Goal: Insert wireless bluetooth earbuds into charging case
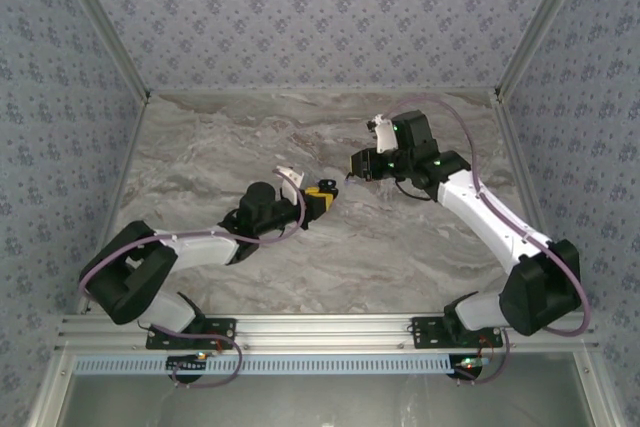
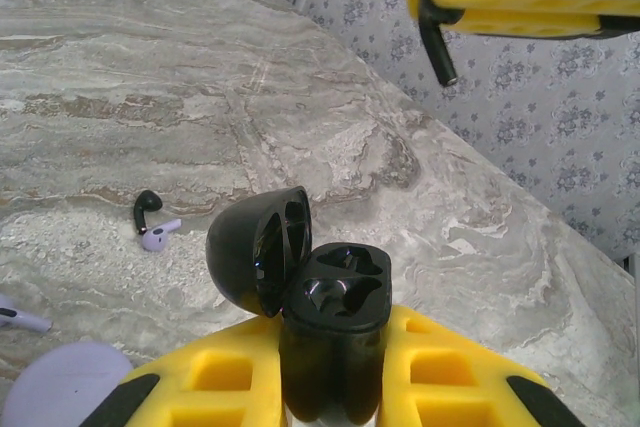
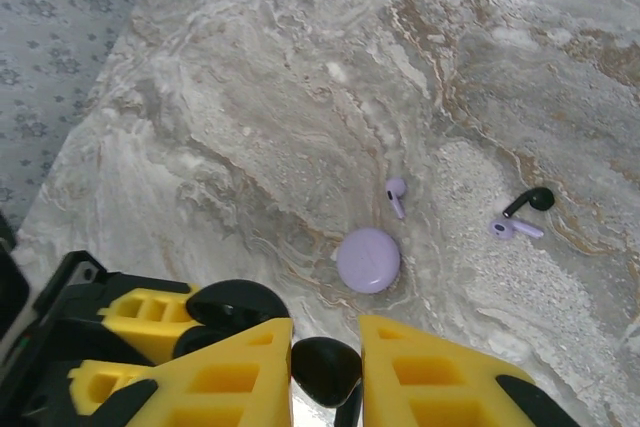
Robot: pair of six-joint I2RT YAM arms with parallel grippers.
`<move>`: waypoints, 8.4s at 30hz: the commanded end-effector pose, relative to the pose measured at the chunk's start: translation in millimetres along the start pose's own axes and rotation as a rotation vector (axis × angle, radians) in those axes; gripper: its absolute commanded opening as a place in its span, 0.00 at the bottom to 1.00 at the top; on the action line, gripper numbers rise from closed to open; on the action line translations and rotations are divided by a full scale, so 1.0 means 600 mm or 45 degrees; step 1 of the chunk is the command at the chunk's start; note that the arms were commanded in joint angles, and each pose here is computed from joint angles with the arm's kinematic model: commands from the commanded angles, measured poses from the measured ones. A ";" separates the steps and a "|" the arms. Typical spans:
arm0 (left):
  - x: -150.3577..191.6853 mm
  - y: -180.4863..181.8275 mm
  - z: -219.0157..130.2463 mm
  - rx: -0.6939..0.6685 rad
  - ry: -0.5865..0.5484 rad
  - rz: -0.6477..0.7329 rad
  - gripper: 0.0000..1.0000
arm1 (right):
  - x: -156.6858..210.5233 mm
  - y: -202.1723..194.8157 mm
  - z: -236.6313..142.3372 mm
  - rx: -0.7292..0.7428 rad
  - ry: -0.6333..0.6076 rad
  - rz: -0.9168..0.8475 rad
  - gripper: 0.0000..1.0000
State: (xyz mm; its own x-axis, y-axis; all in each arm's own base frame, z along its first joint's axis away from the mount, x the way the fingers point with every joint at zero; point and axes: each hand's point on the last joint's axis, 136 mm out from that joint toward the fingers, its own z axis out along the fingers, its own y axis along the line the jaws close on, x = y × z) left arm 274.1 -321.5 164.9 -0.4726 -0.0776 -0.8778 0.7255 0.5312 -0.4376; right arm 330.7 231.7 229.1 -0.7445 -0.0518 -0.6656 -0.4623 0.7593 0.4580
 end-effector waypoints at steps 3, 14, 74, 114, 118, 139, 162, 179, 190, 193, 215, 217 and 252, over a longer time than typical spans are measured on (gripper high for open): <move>-0.037 -0.036 0.000 0.112 -0.122 0.041 0.14 | -0.021 0.043 -0.033 -0.073 -0.078 -0.031 0.21; -0.073 -0.062 0.001 0.154 -0.202 0.062 0.14 | -0.030 0.085 -0.052 -0.127 -0.154 -0.097 0.21; -0.162 -0.099 -0.004 0.137 -0.377 0.000 0.16 | -0.007 0.090 -0.039 -0.093 -0.161 -0.098 0.23; -0.146 -0.107 0.008 0.153 -0.318 0.062 0.16 | 0.005 0.068 -0.039 0.011 -0.117 -0.109 0.25; -0.142 -0.105 0.010 0.147 -0.304 0.067 0.16 | 0.005 0.073 -0.040 -0.001 -0.114 -0.127 0.24; -0.135 -0.102 0.007 0.131 -0.276 0.108 0.16 | 0.002 0.091 -0.055 -0.006 -0.120 -0.187 0.34; -0.126 -0.108 0.003 0.157 -0.260 0.136 0.16 | -0.004 0.088 -0.064 0.020 -0.142 -0.174 0.41; -0.127 -0.117 -0.008 0.178 -0.267 0.202 0.15 | 0.006 0.114 -0.067 -0.075 -0.097 -0.222 0.35; -0.129 -0.117 -0.014 0.169 -0.272 0.225 0.15 | 0.010 0.132 -0.073 -0.116 -0.088 -0.278 0.32; -0.129 -0.116 -0.014 0.165 -0.274 0.225 0.15 | 0.011 0.131 -0.073 -0.109 -0.086 -0.287 0.30; -0.128 -0.122 -0.019 0.191 -0.281 0.241 0.15 | 0.006 0.124 -0.076 -0.053 -0.098 -0.283 0.40; -0.128 -0.123 -0.020 0.196 -0.280 0.241 0.15 | 0.004 0.122 -0.078 -0.043 -0.105 -0.282 0.43; -0.123 -0.127 -0.025 0.205 -0.258 0.270 0.15 | -0.006 0.092 -0.067 0.107 -0.067 -0.224 0.49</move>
State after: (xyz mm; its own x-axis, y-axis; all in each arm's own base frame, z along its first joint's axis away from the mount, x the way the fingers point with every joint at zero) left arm 255.4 -345.0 248.7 -0.2570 -0.1357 -0.9568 0.8472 0.4447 -0.2907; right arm 289.0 248.0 278.1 -0.6121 -0.1571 -0.7750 -0.5558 0.7826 0.2803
